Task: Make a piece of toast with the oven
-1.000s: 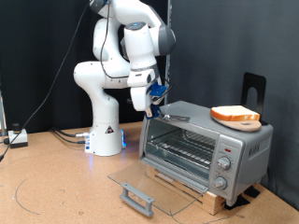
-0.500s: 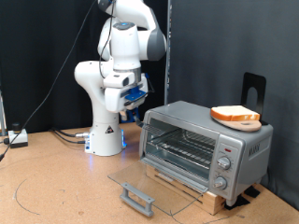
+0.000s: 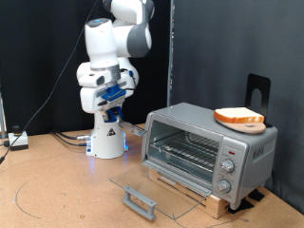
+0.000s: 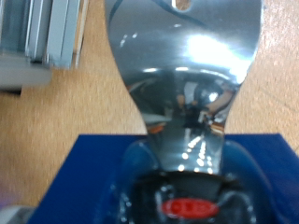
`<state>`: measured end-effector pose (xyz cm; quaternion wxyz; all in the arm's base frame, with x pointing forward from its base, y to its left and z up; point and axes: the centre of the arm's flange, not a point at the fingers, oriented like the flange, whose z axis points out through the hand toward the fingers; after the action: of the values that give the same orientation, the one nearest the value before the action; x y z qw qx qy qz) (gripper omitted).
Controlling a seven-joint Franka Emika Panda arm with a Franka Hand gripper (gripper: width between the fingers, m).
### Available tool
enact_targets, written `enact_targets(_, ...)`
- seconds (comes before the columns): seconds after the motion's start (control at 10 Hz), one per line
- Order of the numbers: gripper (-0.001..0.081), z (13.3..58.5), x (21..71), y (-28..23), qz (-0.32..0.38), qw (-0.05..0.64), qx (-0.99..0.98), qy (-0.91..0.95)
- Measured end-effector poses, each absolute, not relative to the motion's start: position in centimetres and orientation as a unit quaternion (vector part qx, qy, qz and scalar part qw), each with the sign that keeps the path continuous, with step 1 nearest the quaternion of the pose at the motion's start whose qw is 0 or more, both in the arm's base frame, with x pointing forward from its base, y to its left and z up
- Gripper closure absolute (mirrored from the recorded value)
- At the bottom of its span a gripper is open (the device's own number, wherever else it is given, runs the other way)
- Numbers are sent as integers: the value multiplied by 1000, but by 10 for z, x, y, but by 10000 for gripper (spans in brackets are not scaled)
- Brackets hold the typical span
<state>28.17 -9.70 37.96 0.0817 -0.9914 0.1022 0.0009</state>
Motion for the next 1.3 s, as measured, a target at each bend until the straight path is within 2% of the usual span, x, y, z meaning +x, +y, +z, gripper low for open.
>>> enact_targets(0.3, 409, 381, 266, -141, 5, 92, -995, 33)
enact_targets(0.7, 409, 378, 248, -194, 24, 57, -998, -20)
enact_targets(1.3, 409, 315, 277, -228, 56, 9, -995, -77)
